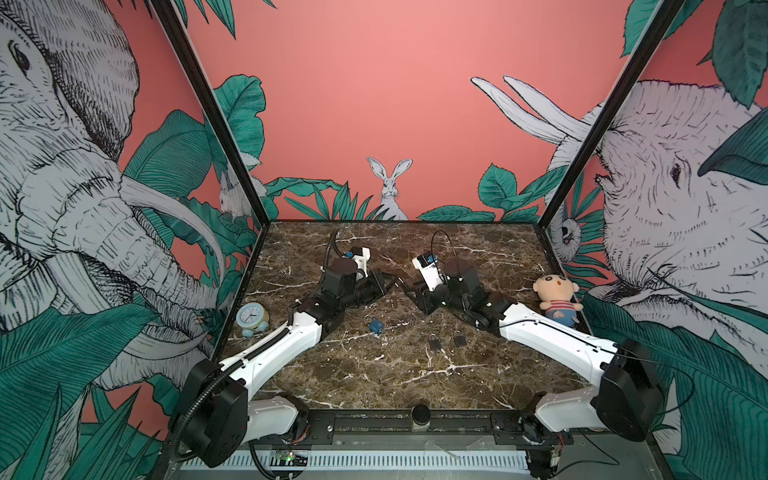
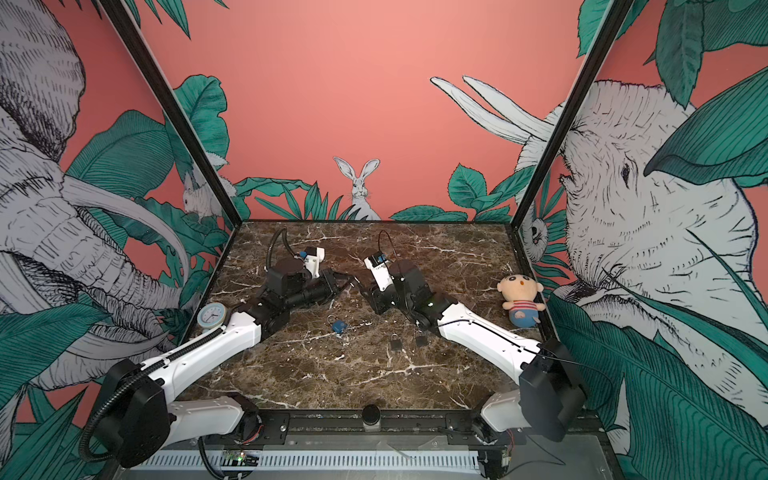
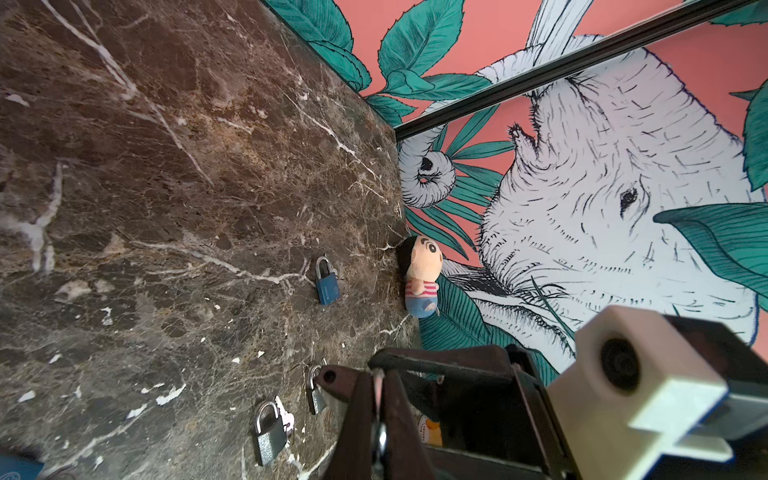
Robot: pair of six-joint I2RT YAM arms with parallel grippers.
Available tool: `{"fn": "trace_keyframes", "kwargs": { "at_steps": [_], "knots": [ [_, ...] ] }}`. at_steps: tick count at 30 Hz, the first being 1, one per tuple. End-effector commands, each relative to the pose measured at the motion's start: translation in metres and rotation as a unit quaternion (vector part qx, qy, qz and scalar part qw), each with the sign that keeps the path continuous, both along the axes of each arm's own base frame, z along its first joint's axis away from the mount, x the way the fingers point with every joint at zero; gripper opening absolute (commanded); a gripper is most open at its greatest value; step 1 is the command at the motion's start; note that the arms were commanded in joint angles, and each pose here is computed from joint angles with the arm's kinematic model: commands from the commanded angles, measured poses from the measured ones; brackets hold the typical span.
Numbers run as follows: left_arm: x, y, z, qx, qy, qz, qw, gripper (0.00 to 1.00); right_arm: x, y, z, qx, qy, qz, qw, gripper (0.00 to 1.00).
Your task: Lock with the key
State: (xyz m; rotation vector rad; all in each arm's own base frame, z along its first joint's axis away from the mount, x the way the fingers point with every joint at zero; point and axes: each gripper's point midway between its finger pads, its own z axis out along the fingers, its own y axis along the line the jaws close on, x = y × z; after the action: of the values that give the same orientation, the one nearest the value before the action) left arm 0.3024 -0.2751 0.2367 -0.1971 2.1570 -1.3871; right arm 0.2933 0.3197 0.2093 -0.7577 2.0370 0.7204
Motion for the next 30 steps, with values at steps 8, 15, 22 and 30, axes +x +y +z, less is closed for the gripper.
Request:
{"fn": "trace_keyframes", "kwargs": {
  "at_steps": [8, 15, 22, 30],
  "knots": [
    [0.003, -0.006, 0.022, -0.023, -0.019, -0.004, 1.000, 0.00, 0.007, 0.010, 0.010, 0.000, -0.018, 0.003, 1.000, 0.30],
    [0.003, -0.007, 0.023, -0.025, -0.020, -0.005, 0.999, 0.00, 0.010, 0.014, 0.008, -0.002, -0.014, 0.004, 1.000, 0.28],
    [0.004, -0.008, 0.022, -0.026, -0.019, -0.006, 0.999, 0.00, 0.011, 0.016, 0.006, -0.001, -0.011, 0.005, 1.000, 0.24],
    [0.003, -0.010, 0.023, -0.031, -0.019, -0.011, 0.999, 0.00, 0.013, 0.017, 0.005, -0.002, -0.009, 0.003, 1.000, 0.20]
  ]
}}
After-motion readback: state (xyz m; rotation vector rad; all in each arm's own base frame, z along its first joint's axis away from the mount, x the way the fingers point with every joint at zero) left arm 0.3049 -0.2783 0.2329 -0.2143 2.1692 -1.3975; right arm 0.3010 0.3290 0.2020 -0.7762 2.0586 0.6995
